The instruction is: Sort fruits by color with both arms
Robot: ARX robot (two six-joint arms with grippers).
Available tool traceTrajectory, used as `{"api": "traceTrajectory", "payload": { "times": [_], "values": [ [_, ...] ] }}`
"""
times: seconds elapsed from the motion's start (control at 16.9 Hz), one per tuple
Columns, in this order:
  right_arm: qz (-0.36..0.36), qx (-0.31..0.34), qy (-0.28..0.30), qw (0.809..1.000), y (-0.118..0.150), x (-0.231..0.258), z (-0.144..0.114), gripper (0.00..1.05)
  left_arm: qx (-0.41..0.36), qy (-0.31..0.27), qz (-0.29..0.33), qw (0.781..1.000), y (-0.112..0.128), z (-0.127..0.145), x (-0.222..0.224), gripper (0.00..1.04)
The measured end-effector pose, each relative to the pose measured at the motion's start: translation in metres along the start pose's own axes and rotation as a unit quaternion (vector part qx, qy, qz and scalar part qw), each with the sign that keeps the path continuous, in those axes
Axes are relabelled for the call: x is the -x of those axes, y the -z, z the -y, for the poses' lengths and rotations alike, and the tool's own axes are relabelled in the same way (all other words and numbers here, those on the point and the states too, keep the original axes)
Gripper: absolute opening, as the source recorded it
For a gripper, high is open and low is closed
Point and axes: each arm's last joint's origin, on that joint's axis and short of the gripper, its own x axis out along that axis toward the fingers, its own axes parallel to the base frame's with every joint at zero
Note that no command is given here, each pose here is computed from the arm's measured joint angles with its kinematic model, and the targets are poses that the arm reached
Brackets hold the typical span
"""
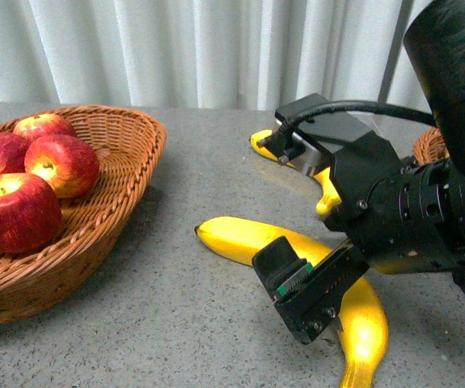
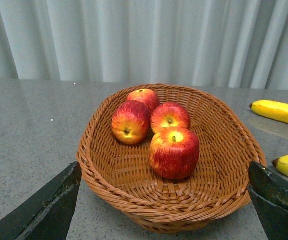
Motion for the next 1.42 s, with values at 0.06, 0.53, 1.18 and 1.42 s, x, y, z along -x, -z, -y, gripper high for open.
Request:
{"api": "traceTrajectory", "payload": {
  "times": [0.06,0.53,1.18,1.42],
  "values": [
    [-0.005,0.0,-0.002,1.0,0.003,-0.001,-0.001,0.98,0.0,0.0,0.0,1.0,0.0,0.0,0.0,0.98],
    [-0.014,0.004,-0.017,1.0,0.015,-0.003,-0.01,0.58,0.0,0.0,0.0,1.0,0.0,0.0,0.0,0.98],
    [0.147,-0.106,0.164,0.97,0.015,0.115,0.145,0.36,0.0,0.0,0.0,1.0,0.0,0.0,0.0,0.98],
    [0.077,-0.116,0.239,0.961,0.076,0.138,0.182,0.35,0.0,0.0,0.0,1.0,0.0,0.0,0.0,0.98]
  ]
}}
